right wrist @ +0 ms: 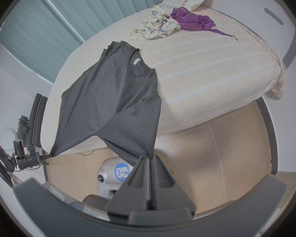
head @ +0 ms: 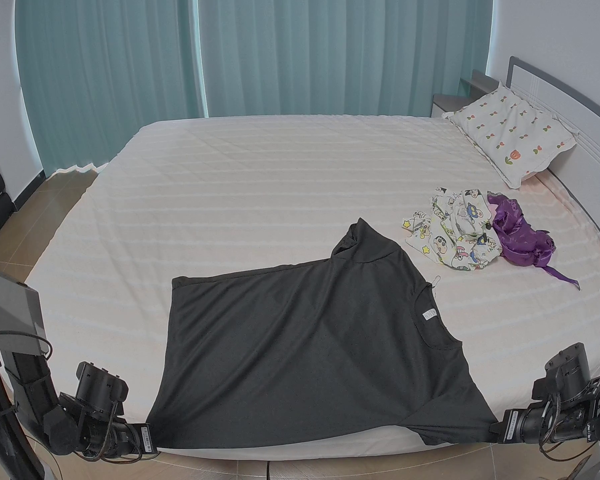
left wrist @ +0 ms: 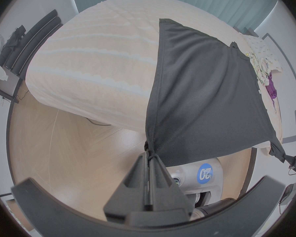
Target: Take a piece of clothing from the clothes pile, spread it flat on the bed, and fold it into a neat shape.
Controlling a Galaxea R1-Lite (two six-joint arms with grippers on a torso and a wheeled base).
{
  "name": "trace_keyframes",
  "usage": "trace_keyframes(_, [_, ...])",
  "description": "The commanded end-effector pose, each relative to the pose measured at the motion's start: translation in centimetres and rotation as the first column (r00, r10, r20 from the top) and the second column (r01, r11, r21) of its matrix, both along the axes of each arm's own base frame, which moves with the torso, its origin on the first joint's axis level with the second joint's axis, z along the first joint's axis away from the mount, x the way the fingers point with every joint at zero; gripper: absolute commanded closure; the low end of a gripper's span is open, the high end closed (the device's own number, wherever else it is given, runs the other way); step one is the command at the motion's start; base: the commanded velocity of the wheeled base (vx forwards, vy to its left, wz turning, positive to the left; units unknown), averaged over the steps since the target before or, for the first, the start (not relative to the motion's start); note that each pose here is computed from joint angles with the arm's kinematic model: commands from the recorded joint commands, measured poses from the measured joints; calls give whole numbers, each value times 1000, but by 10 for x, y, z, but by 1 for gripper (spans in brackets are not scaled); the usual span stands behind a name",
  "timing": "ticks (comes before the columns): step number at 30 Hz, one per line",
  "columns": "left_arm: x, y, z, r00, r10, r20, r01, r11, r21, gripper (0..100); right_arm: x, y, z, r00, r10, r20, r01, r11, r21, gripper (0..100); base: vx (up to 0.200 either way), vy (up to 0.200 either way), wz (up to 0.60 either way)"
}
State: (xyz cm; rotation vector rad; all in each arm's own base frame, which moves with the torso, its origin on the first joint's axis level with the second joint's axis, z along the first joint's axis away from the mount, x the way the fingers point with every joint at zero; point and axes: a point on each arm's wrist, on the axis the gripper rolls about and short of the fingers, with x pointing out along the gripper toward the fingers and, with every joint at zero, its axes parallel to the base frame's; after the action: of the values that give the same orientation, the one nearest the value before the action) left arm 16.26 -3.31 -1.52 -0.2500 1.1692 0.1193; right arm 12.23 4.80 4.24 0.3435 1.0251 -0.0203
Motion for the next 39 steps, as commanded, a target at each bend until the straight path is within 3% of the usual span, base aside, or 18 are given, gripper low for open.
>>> trace_keyframes(1, [-1, 1, 9, 998, 13, 61, -12, 1000, -18, 100, 12, 2, 16, 996, -5, 88, 0, 998, 56, 100, 0, 0, 0])
trace_keyframes(4, [2, 1, 14, 994, 28, 109, -24, 999, -35, 100, 22, 4, 22, 993, -15, 121, 7, 998, 67, 100, 0, 0, 0])
trace_keyframes(7, [15, -1, 26, 969, 77, 233, -58, 994, -88, 100, 34, 3, 27, 988, -26, 151, 16, 997, 73, 100, 0, 0, 0])
trace_keyframes(14, [43, -3, 37, 930, 153, 336, -109, 983, -147, 100, 74, -14, 26, 988, -49, 148, 36, 995, 91, 100, 0, 0, 0])
trace_keyframes(22, [62, -4, 44, 911, 165, 378, -112, 981, -159, 100, 99, -17, 27, 982, -56, 179, 37, 994, 107, 100, 0, 0, 0])
trace_keyframes(26, [73, 3, 54, 884, 209, 418, -151, 974, -169, 100, 110, -15, 33, 972, -54, 228, 28, 993, 117, 100, 0, 0, 0])
trace_keyframes(34, [69, 4, 58, 878, 217, 426, -163, 974, -159, 100, 116, -14, 36, 960, -57, 275, 23, 992, 125, 100, 0, 0, 0])
trace_keyframes(39, [67, 3, 54, 899, 208, 386, -164, 976, -144, 100, 117, -14, 40, 952, -59, 300, 21, 992, 127, 100, 0, 0, 0])
